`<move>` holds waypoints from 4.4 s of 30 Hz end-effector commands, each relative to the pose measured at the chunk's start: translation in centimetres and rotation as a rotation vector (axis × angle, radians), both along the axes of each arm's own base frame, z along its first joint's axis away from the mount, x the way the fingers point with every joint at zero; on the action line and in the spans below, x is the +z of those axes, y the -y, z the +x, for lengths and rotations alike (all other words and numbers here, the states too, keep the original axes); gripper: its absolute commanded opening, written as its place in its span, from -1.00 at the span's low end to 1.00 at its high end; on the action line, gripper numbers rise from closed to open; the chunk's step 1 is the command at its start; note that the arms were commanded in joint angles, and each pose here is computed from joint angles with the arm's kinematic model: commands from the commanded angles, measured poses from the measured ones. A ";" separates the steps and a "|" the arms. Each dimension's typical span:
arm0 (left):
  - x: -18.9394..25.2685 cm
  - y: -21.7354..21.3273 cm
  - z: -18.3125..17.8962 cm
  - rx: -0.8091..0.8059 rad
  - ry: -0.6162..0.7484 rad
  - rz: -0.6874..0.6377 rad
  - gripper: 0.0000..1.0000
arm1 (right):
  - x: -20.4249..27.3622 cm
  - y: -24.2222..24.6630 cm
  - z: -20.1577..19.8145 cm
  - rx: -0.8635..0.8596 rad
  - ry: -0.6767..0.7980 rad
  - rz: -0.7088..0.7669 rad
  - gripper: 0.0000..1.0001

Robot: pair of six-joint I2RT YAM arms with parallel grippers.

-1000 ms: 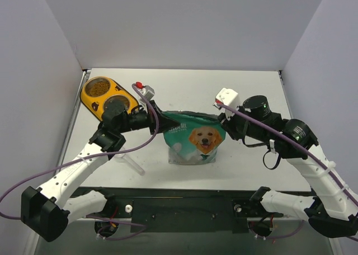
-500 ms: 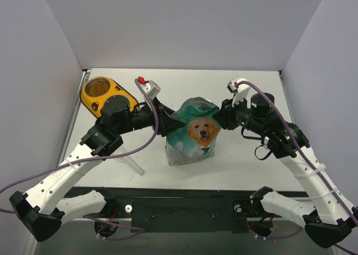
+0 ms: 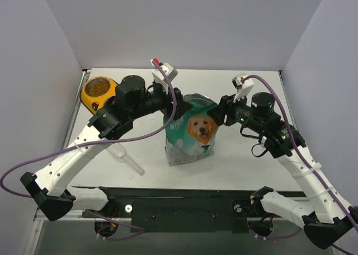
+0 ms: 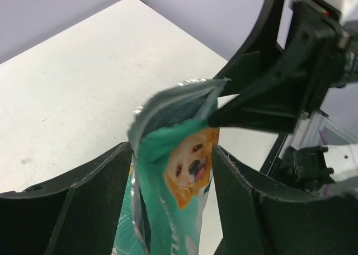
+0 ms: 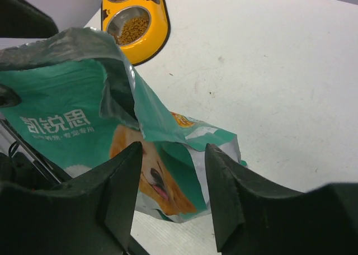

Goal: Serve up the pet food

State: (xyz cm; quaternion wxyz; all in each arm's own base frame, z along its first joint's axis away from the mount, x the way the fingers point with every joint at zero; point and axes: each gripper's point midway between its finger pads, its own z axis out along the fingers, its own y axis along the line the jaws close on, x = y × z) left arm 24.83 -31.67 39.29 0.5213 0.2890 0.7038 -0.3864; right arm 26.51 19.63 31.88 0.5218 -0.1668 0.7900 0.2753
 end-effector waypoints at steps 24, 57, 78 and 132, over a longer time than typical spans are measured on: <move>-1.0 5.1 -1.3 -0.262 -0.202 0.061 -0.01 | -1.3 2.4 0.1 -0.160 -0.089 0.046 0.20; -0.9 5.3 -1.8 -0.202 -0.235 0.173 -1.00 | -3.1 2.9 -3.2 -0.097 -0.234 0.155 0.04; -2.0 6.1 -2.5 -0.290 -0.448 0.159 -0.13 | 2.4 0.2 -2.7 0.063 -0.233 0.333 -1.00; 1.7 3.2 0.0 -0.098 -0.784 -0.320 -1.00 | 5.9 2.3 -2.7 -0.416 -0.490 0.398 0.00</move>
